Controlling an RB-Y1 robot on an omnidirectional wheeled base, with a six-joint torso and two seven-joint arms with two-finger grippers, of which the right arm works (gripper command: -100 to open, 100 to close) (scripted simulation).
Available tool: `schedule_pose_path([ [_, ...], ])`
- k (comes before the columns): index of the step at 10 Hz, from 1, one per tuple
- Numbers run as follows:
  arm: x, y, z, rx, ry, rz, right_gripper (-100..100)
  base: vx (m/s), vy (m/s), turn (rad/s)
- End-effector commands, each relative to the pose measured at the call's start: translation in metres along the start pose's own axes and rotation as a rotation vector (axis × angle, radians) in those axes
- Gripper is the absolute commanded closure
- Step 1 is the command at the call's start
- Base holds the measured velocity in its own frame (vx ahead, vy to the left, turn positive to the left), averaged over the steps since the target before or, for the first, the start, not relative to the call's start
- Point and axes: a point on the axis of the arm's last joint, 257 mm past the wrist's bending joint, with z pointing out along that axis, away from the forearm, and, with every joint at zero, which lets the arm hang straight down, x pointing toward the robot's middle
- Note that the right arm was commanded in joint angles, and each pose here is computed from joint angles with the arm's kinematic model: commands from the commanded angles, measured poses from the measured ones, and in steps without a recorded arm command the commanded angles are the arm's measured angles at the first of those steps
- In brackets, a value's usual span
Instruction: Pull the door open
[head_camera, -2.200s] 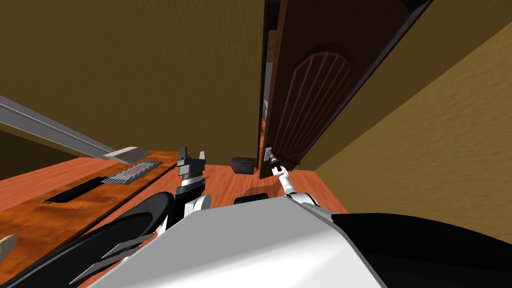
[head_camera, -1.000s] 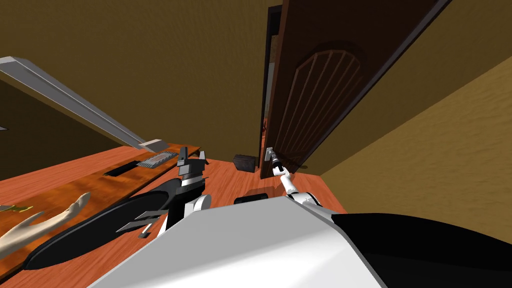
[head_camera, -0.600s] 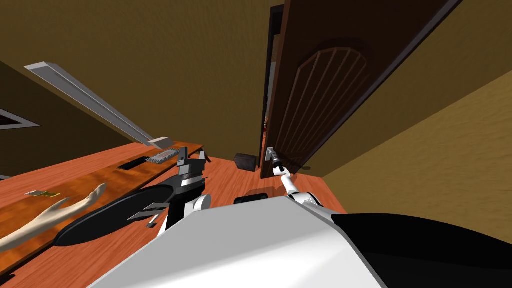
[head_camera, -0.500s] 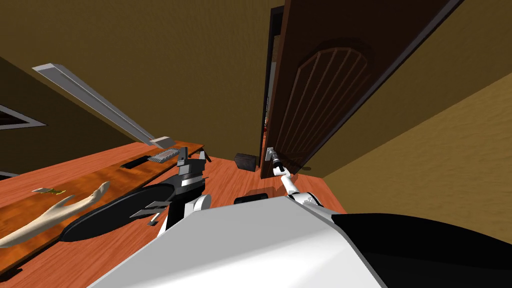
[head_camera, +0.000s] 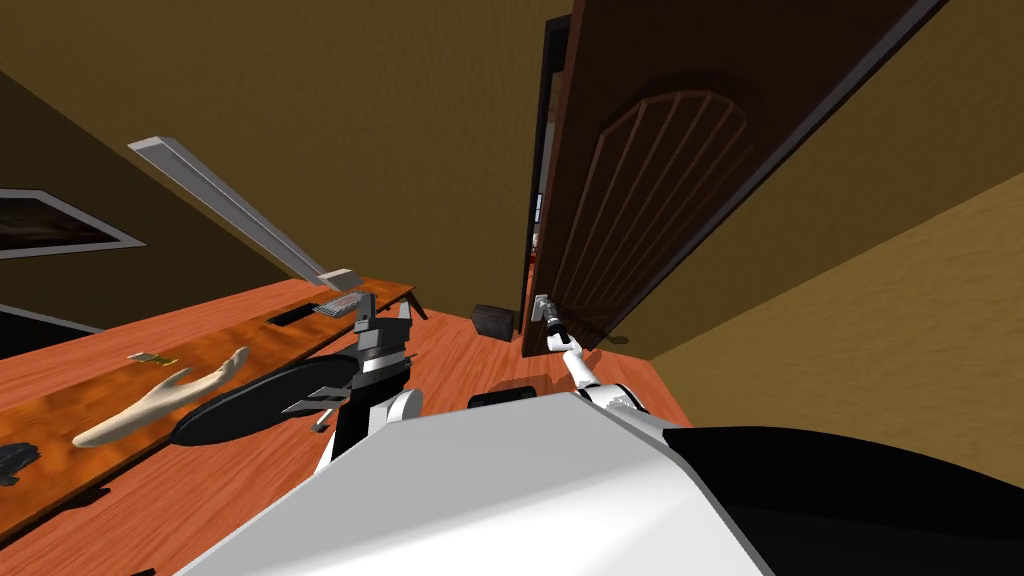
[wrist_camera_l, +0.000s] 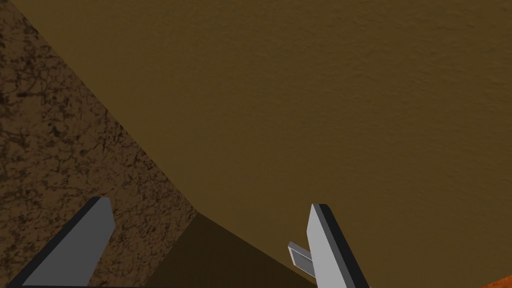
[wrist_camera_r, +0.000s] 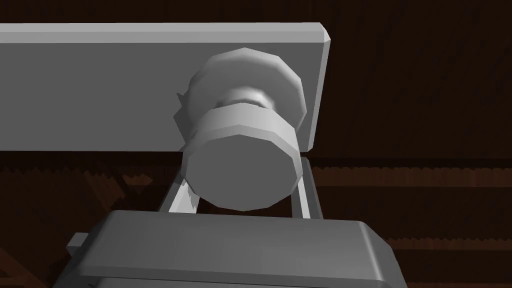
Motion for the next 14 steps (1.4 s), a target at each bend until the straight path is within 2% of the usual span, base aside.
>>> schedule_pose_path([
  [1, 0.008, 0.007, 0.0027, -0.016, 0.009, 0.059, 100, -0.06, -0.047, 0.057],
  [2, 0.004, 0.007, 0.0024, -0.016, 0.002, 0.111, 100, -0.049, -0.034, 0.116],
  [3, 0.004, 0.007, 0.0024, -0.016, 0.002, 0.12, 100, -0.038, -0.027, 0.064],
  [4, 0.001, 0.007, 0.0021, -0.016, -0.006, 0.177, 100, -0.046, -0.035, 0.087],
  [5, 0.001, 0.007, 0.0021, -0.016, -0.006, 0.181, 100, -0.035, -0.031, 0.038],
  [7, -0.006, 0.006, 0.0014, -0.017, -0.022, 0.286, 100, -0.06, -0.045, 0.121],
  [8, -0.006, 0.006, 0.0014, -0.017, -0.022, 0.302, 100, -0.063, -0.044, 0.072],
  [9, -0.01, 0.005, 0.0011, -0.019, -0.03, 0.357, 100, -0.054, -0.034, 0.097],
  [12, -0.014, 0.005, 0.0007, -0.02, -0.038, 0.423, 100, -0.042, -0.029, 0.071],
  [14, -0.021, 0.004, -0.0002, -0.024, -0.054, 0.524, 100, -0.054, -0.037, 0.128],
])
